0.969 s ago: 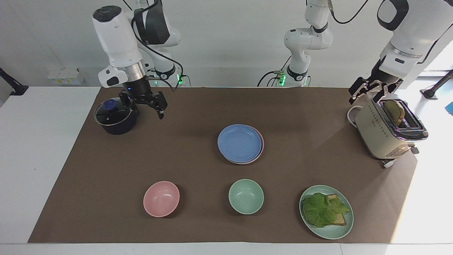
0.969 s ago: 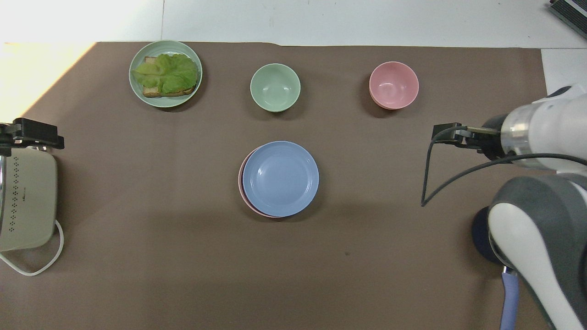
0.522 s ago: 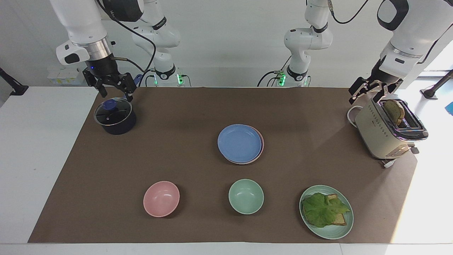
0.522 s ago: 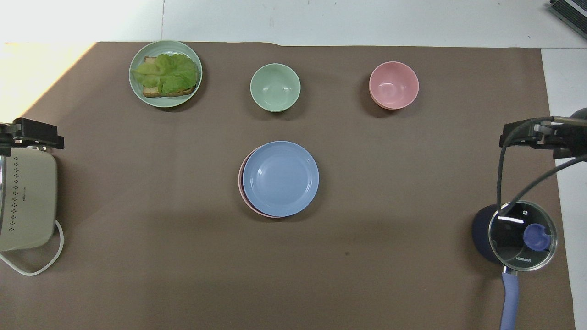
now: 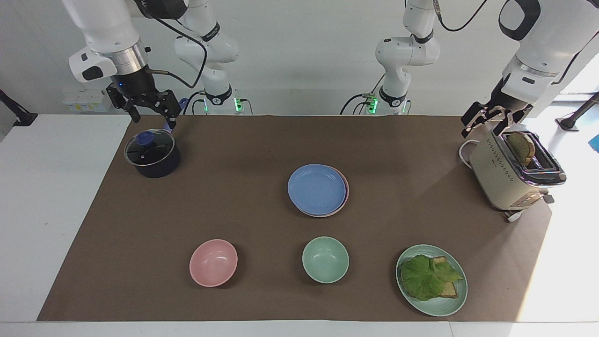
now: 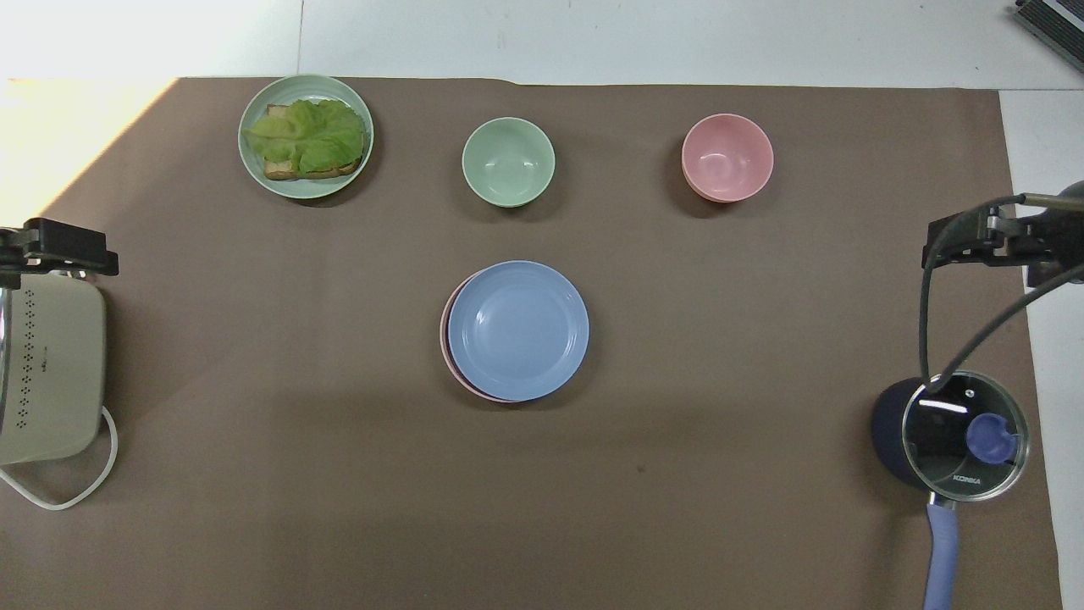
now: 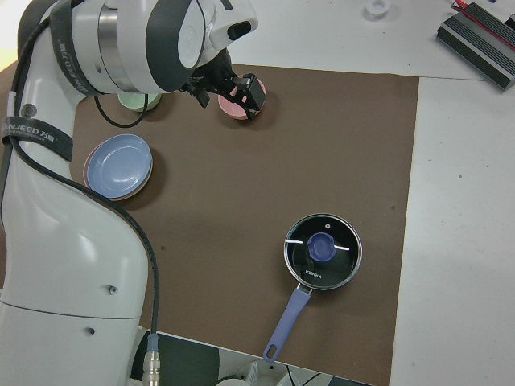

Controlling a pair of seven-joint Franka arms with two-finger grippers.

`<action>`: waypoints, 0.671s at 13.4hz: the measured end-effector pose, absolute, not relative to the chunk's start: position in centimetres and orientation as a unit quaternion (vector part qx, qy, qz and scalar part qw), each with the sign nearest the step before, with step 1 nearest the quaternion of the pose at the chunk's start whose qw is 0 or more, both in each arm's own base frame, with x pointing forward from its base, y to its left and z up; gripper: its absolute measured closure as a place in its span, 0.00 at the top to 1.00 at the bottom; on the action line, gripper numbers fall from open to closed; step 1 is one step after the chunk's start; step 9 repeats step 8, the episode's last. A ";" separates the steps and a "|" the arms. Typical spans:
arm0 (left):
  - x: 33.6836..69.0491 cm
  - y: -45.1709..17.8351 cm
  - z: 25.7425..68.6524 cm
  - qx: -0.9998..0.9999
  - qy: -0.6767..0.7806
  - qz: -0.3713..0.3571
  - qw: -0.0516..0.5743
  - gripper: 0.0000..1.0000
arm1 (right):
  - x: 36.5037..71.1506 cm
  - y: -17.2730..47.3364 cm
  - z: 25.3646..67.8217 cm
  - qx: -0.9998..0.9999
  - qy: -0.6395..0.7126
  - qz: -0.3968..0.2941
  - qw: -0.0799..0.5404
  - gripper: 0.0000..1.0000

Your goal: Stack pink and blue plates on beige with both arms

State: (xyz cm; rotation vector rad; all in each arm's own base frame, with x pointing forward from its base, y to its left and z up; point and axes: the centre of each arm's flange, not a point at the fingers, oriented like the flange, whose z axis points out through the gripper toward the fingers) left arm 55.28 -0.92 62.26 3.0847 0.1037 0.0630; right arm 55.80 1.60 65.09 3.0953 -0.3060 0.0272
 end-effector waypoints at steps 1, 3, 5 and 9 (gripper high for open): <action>55.3 -0.9 62.3 0.999 0.034 0.020 0.027 1.00 | 55.7 1.7 65.0 0.995 -0.097 0.006 0.016 1.00; 55.3 -0.9 62.3 0.999 0.034 0.020 0.027 1.00 | 55.6 1.8 64.9 0.996 -0.087 0.001 0.017 1.00; 55.3 -0.9 62.3 0.999 0.034 0.020 0.027 1.00 | 55.6 1.8 64.9 0.997 -0.081 0.000 0.017 1.00; 55.3 -0.9 62.3 0.999 0.034 0.020 0.027 1.00 | 55.6 1.8 64.8 0.997 -0.078 -0.001 0.017 1.00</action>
